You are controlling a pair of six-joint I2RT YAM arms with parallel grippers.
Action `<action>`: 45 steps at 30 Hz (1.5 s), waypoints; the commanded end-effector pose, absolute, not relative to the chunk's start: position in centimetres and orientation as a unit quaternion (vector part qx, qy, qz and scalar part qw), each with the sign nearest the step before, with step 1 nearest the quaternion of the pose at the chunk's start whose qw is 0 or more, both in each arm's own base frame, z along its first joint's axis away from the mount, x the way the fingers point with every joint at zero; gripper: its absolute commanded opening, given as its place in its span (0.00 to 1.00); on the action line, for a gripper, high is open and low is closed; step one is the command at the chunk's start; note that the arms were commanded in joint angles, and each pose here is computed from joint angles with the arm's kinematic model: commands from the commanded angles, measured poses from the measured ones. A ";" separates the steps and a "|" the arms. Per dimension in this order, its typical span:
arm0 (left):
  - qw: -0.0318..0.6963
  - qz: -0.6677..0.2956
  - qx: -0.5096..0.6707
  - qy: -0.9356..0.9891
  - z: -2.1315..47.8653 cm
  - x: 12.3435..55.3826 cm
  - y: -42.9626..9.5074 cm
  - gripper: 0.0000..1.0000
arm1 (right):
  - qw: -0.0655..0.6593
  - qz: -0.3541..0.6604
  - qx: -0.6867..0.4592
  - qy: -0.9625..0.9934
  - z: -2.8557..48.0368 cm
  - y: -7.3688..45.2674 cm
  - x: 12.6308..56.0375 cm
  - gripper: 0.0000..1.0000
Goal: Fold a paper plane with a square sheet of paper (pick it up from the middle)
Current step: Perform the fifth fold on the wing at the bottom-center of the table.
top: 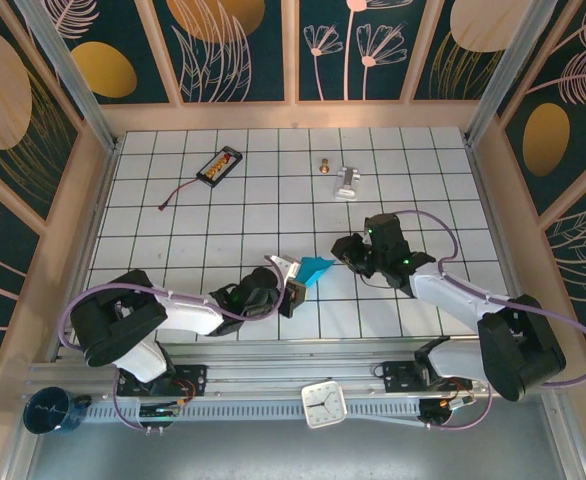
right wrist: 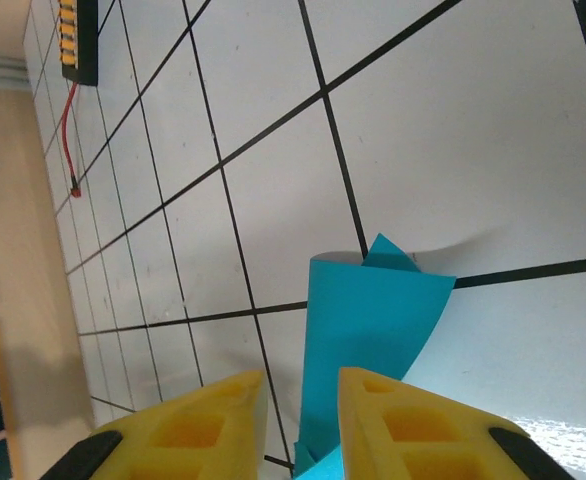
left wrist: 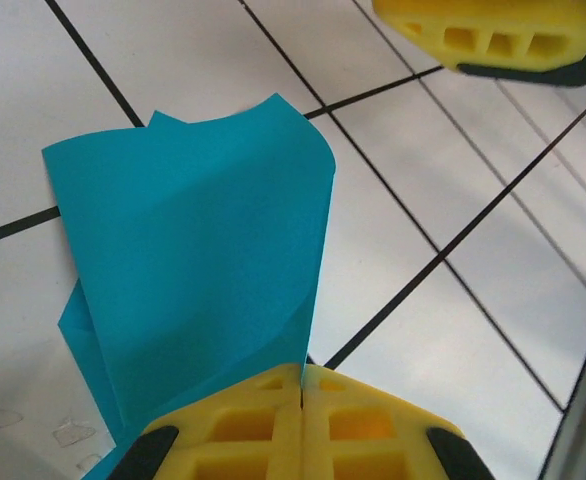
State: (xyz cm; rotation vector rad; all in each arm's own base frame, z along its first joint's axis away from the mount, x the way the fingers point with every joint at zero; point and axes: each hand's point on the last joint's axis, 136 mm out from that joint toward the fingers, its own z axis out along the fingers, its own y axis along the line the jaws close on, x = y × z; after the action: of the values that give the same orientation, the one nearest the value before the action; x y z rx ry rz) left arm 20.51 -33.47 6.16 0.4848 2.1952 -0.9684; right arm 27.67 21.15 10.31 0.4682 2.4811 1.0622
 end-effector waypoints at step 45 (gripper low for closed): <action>0.243 -0.494 -0.064 0.832 2.8 20.4 -29.1 0.00 | 0.166 0.390 0.013 0.906 8.6 27.9 26.3 0.24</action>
State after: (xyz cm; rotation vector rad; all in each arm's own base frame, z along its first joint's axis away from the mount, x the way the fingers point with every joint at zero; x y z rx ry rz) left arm 20.31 -29.79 3.01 -0.1246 2.2875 -1.3461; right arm 25.84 26.38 7.36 0.1282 2.6303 1.0681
